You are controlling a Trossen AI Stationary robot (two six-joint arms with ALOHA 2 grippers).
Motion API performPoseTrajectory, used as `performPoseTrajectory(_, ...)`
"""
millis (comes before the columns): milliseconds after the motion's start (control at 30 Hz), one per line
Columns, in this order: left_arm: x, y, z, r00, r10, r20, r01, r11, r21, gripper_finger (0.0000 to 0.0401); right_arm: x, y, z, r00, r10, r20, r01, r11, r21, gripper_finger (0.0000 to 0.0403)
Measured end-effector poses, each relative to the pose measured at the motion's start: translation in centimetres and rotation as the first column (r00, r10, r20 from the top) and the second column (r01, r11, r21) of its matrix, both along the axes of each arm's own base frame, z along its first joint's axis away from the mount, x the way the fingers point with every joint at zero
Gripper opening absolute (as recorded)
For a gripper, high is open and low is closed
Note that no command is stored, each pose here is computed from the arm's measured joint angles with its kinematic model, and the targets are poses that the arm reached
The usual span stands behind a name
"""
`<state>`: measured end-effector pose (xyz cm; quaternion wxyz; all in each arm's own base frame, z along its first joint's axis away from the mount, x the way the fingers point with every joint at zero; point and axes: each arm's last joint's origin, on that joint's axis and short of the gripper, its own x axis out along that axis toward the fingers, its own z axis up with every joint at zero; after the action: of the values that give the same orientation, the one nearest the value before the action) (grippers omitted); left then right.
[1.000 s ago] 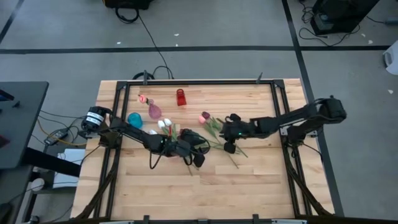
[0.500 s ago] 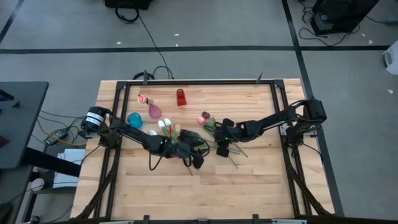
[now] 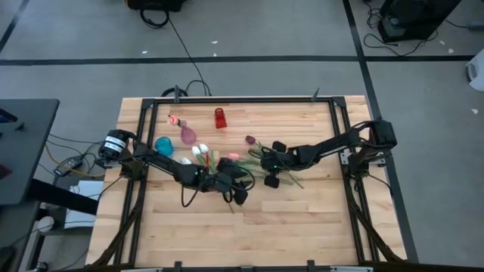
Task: Sort flowers into vase by color
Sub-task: Put the pink flower into the purple vase
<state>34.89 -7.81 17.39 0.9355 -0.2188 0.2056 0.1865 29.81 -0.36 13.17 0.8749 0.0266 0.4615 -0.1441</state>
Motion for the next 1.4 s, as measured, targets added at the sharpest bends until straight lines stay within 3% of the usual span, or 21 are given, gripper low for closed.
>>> performPoseTrajectory(167, 0.0, 0.0, 0.1, 1.000, 0.003, 0.010, -0.003, 1.000, -0.008, 0.0202, -1.3, -0.2, 3.6, 0.995, -0.010, 0.097, 0.018, 0.997, -0.080, 0.0006)
performPoseTrajectory(333, 0.3, 0.0, 0.3, 0.998, 0.022, 0.053, -0.022, 1.000, -0.006, 0.0202, -3.6, -0.3, 7.1, 0.956, -0.019, 0.292, 0.053, 0.993, -0.109, 0.0004)
performPoseTrajectory(433, 0.8, -0.1, 0.0, 0.995, 0.020, 0.102, -0.020, 1.000, -0.004, 0.0202, -5.0, -0.1, 8.3, 0.902, -0.005, 0.432, 0.053, 0.994, -0.099, 0.0003)
performPoseTrajectory(567, 1.9, -0.1, -0.8, 0.980, 0.011, 0.199, -0.013, 1.000, 0.008, 0.0202, -6.3, 0.4, 8.7, 0.784, 0.039, 0.619, 0.001, 0.998, -0.064, 0.0003)
performPoseTrajectory(667, 2.7, 0.4, -1.4, 0.967, 0.021, 0.254, -0.025, 1.000, 0.014, 0.0202, -6.8, 0.6, 8.1, 0.741, 0.069, 0.668, -0.051, 0.998, -0.046, 0.0003)
performPoseTrajectory(733, 2.9, 0.8, -2.1, 0.969, 0.027, 0.246, -0.030, 0.999, 0.011, 0.0202, -6.9, 0.6, 7.4, 0.762, 0.071, 0.644, -0.057, 0.997, -0.042, 0.0005)
performPoseTrajectory(867, 2.7, 0.9, -3.0, 0.986, -0.006, 0.169, 0.008, 1.000, -0.012, 0.0202, -7.1, 0.6, 5.7, 0.868, 0.073, 0.491, -0.076, 0.997, -0.014, 0.0023)
performPoseTrajectory(1000, 2.8, 0.9, -2.9, 0.983, -0.006, 0.181, 0.008, 1.000, -0.010, 0.0202, -6.2, 0.7, 4.3, 0.931, 0.062, 0.361, -0.075, 0.997, 0.022, 0.0054)
performPoseTrajectory(1267, 2.8, 0.9, -2.8, 0.982, -0.006, 0.189, 0.007, 1.000, -0.003, 0.0202, -3.4, 0.6, 0.7, 0.986, 0.072, 0.153, -0.082, 0.995, 0.056, 0.0102)
performPoseTrajectory(1400, 2.7, 0.3, -2.7, 0.982, -0.033, 0.184, 0.030, 0.999, 0.018, 0.0202, -2.0, 0.5, -0.2, 0.991, 0.077, 0.110, -0.083, 0.995, 0.049, 0.0115)
